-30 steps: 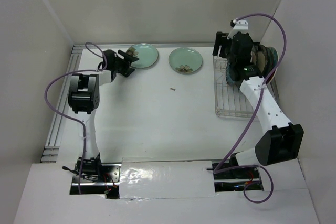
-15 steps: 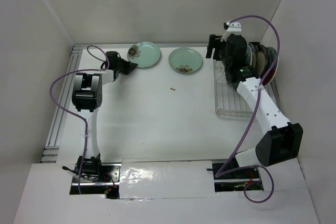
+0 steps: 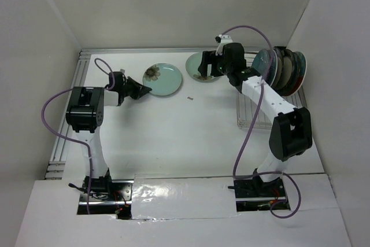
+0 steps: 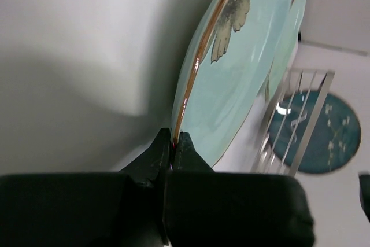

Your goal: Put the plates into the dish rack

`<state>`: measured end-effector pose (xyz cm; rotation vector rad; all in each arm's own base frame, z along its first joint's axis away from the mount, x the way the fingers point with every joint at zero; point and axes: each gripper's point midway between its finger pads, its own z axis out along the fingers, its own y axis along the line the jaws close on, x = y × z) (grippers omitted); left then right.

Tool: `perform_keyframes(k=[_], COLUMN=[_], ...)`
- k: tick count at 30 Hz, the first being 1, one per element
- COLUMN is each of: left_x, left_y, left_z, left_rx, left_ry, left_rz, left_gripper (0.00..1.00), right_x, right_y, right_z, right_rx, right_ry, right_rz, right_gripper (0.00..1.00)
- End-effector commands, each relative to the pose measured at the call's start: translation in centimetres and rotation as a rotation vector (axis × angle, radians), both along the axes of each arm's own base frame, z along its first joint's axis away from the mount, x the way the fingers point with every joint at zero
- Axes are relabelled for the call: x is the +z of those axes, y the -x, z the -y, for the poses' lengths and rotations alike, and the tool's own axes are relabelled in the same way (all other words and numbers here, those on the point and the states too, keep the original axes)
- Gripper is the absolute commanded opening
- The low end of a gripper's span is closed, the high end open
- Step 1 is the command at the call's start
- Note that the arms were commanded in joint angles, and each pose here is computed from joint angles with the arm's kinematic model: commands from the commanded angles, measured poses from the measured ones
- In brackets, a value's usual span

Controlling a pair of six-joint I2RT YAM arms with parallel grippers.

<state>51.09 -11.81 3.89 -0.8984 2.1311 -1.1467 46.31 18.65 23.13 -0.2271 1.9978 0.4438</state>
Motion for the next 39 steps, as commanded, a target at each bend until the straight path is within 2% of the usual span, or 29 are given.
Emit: perform_keyframes(k=[1,10,17,21,22,26,28,29,30,32,34,35,36,38,39], left_x=[10.2,17.0,18.2,18.0,18.3,18.2,18.4,18.4,18.5,17.7,17.8,17.1,17.1,16.1,14.9], left_y=[1.3,7.0,9.2,10.2,10.0,10.1,9.9,9.3,9.2,8.7,7.7,8.0,7.1,6.6,6.8], left_z=[2.8,4.4,6.0,7.9,7.9,9.2,9.2,9.2,9.2,9.3,8.9,9.1,8.5,7.9,7.7], left_rx=[-0.201,-0.370,-0.456,-0.529,-0.531,-0.563,-0.562,-0.552,-0.555,-0.540,-0.516,-0.513,-0.467,-0.436,-0.424], left_ry=[0.066,0.115,0.106,0.099,0.091,0.094,0.096,0.083,0.072,0.051,-0.017,-0.032,-0.079,-0.178,-0.216], left_rz=[0.364,0.590,0.635,0.643,0.659,0.661,0.649,0.663,0.669,0.613,0.616,0.553,0.541,0.493,0.397], left_gripper=[0.00,0.00,0.00,0.00,0.00,0.00,0.00,0.00,0.00,0.11,0.32,0.51,0.61,0.76,0.83], right_x=[0.8,-0.4,-1.1,-0.8,-0.8,-1.2,-1.0,-0.5,-1.0,-0.1,1.3,2.4,3.5,5.4,7.2], right_y=[0.4,0.5,1.0,1.5,1.7,2.2,2.6,2.9,2.8,3.1,2.3,1.8,1.4,0.5,-0.2], right_z=[-3.4,-6.0,-7.0,-7.6,-7.8,-8.1,-7.8,-7.9,-7.4,-7.3,-5.9,-5.0,-4.0,-2.2,-0.2], right_rx=[0.138,0.256,0.311,0.350,0.367,0.399,0.411,0.422,0.409,0.410,0.379,0.328,0.291,0.221,0.127], right_ry=[-0.129,-0.241,-0.284,-0.308,-0.314,-0.323,-0.332,-0.344,-0.343,-0.344,-0.305,-0.271,-0.242,-0.171,-0.131], right_rz=[-0.034,-0.091,-0.127,-0.128,-0.132,-0.158,-0.159,-0.159,-0.169,-0.155,-0.109,-0.071,-0.049,0.026,0.081], right_gripper=[0.91,0.92,0.91,0.85,0.80,0.24,0.12,0.01,0.00,0.00,0.00,0.00,0.00,0.00,0.00])
